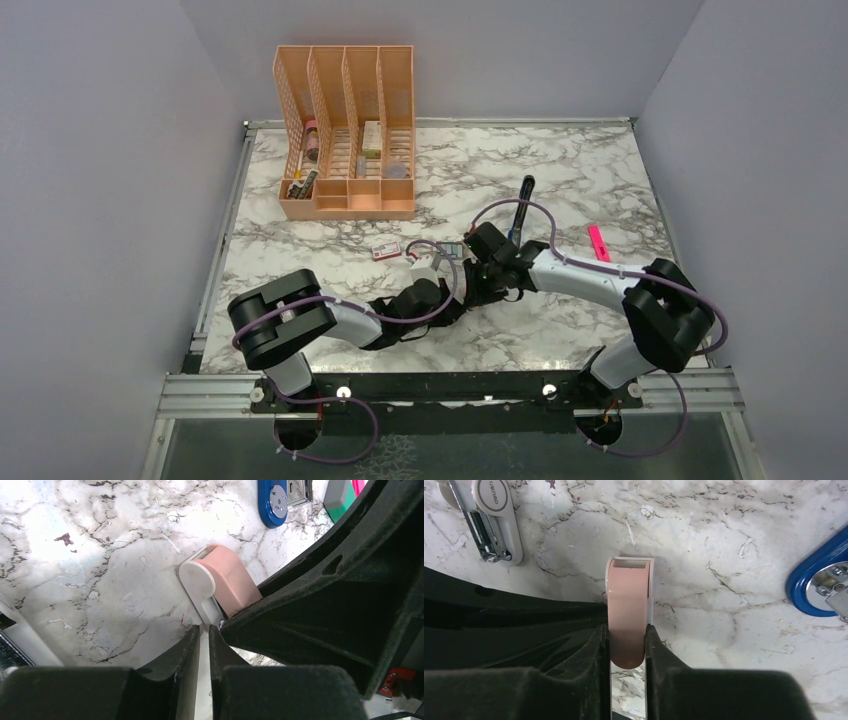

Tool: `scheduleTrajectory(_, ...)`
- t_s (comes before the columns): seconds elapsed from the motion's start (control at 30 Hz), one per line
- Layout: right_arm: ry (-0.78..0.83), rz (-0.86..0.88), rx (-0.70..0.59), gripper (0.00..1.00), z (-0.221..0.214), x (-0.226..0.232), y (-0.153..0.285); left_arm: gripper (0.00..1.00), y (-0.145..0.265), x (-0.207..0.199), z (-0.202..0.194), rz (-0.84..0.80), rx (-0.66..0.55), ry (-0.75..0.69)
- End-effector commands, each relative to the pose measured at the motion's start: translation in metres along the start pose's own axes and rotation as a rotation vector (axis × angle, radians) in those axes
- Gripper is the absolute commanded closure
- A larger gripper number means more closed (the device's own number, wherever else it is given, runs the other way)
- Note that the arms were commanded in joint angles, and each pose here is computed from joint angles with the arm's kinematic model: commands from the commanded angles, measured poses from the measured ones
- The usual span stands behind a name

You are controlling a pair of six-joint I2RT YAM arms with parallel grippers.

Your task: Load the staples into the stapler

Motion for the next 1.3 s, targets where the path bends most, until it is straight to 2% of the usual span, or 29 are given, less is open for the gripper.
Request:
scheduleTrajectory(0.0,-0.025,0.007,0.020,0.89,-0.007,0.004,0.007,0.83,0.007,0.033,-0.020,0.097,0.073,-0.025)
scheduleTrajectory(0.1,-0.050,0.025,-0.009,0.96,-0.003,0.008,0.016,0.77,0.011,0.026,-0.015,0.063,0.058,-0.012)
scheduleTrajectory(0.27,-0.104,0.106,-0.030,0.99,-0.002,0.022,0.025,0.71,0.021,0.013,-0.008,-0.009,0.030,0.007)
scheduleTrajectory(0.5,-0.211,0.211,-0.060,0.99,-0.001,0.037,0.030,0.65,0.039,0.006,0.001,-0.088,-0.026,0.044)
scheduleTrajectory(0.87,-0.344,0.339,-0.106,0.99,0.003,0.053,0.041,0.44,0.069,-0.013,0.016,-0.238,-0.097,0.034)
scheduleTrajectory(1.0,-0.377,0.380,-0.104,0.99,0.002,0.058,0.045,0.45,0.072,-0.015,0.017,-0.258,-0.107,0.023)
scheduleTrajectory(1.17,-0.392,0.434,-0.075,0.99,0.000,0.067,0.050,0.63,0.068,-0.019,0.014,-0.276,-0.088,0.014)
scheduleTrajectory(1.27,-0.396,0.464,-0.063,0.99,-0.001,0.071,0.053,0.67,0.066,-0.019,0.013,-0.277,-0.085,0.020)
Point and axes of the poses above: each gripper's point midway between its finger pads, its own y axis back along the fingers, its own x axis along the line the jaws close on, z = x × y, the point moved 2 cm from there along y, back along the fingers, and after that the axes turned 1 degree about -y, right-handed, at the moved point
